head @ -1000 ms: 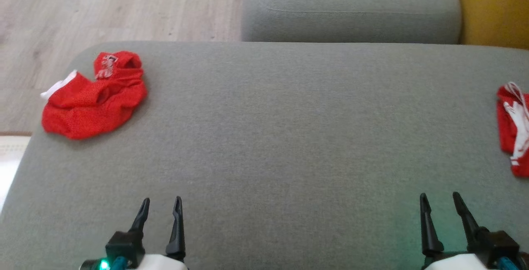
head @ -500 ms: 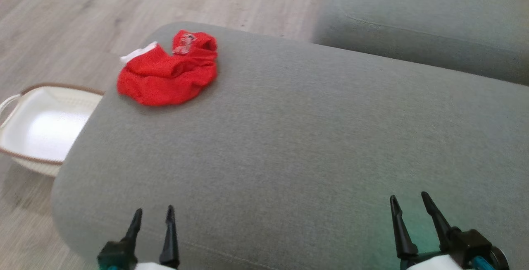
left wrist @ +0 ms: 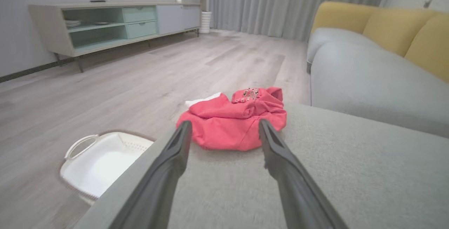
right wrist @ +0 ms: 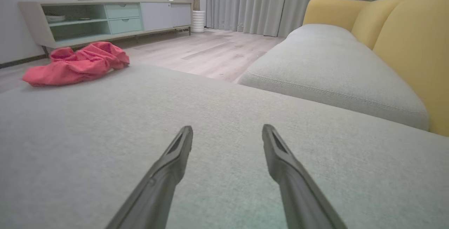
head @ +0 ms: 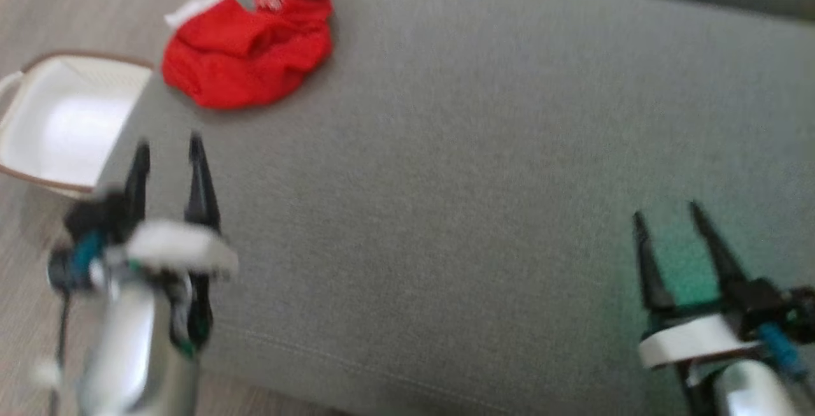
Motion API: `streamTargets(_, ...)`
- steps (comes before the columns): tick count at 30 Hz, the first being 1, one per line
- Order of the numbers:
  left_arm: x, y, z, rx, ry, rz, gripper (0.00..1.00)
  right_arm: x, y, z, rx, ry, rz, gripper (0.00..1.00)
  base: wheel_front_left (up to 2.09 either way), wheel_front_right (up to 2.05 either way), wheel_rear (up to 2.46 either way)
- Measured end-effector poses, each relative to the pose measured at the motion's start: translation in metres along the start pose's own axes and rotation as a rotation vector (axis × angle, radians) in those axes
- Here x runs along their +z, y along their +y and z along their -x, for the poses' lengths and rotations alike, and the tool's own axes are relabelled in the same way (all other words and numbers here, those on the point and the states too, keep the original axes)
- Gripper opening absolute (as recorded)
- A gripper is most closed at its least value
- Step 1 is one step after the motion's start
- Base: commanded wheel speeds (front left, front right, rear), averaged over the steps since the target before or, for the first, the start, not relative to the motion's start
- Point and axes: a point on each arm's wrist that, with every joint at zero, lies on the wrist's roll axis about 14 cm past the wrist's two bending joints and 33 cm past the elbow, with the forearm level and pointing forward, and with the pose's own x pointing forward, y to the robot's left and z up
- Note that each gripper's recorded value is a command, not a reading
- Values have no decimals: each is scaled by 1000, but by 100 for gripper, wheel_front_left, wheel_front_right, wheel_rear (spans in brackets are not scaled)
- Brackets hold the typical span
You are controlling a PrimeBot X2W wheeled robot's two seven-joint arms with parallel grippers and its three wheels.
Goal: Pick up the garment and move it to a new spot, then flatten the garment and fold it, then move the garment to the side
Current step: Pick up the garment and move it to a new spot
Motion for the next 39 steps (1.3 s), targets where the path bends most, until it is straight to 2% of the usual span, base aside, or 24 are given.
streamTargets(5,-17,-17,-79,-33,117,-53,100,-31,-43,-15,-37,58,60,100,0,0,0)
streamTargets(9,-49,-28,-126,-32,257,-98,100,-48,-63,-30,-46,80,76,100,0,0,0)
streamTargets(13,-105,-34,-151,-18,434,-162,100,-68,-79,-42,-37,120,102,100,0,0,0)
streamTargets(19,-153,-43,-149,-43,572,-233,100,-71,-86,-45,-48,123,90,100,0,0,0)
streamTargets(20,-154,-46,-152,-48,573,-236,93,-70,-88,-43,-54,125,90,100,0,0,0)
streamTargets(21,-154,-47,-154,-52,579,-238,23,-68,-91,-42,-61,125,94,100,0,0,0)
streamTargets(22,-154,-49,-155,-56,582,-238,0,-68,-93,-40,-68,130,98,100,0,0,0)
streamTargets(28,-132,-64,-156,-117,500,-154,0,-59,-100,-28,-115,133,87,100,0,0,0)
streamTargets(34,-62,-91,-163,-217,310,-37,0,-47,-77,-3,-148,112,6,100,0,0,0)
streamTargets(36,-38,-105,-159,-251,252,34,0,-42,-70,7,-157,106,-11,100,0,0,0)
streamTargets(39,-23,-132,-138,-317,259,138,0,-30,-60,17,-167,77,-33,100,0,0,0)
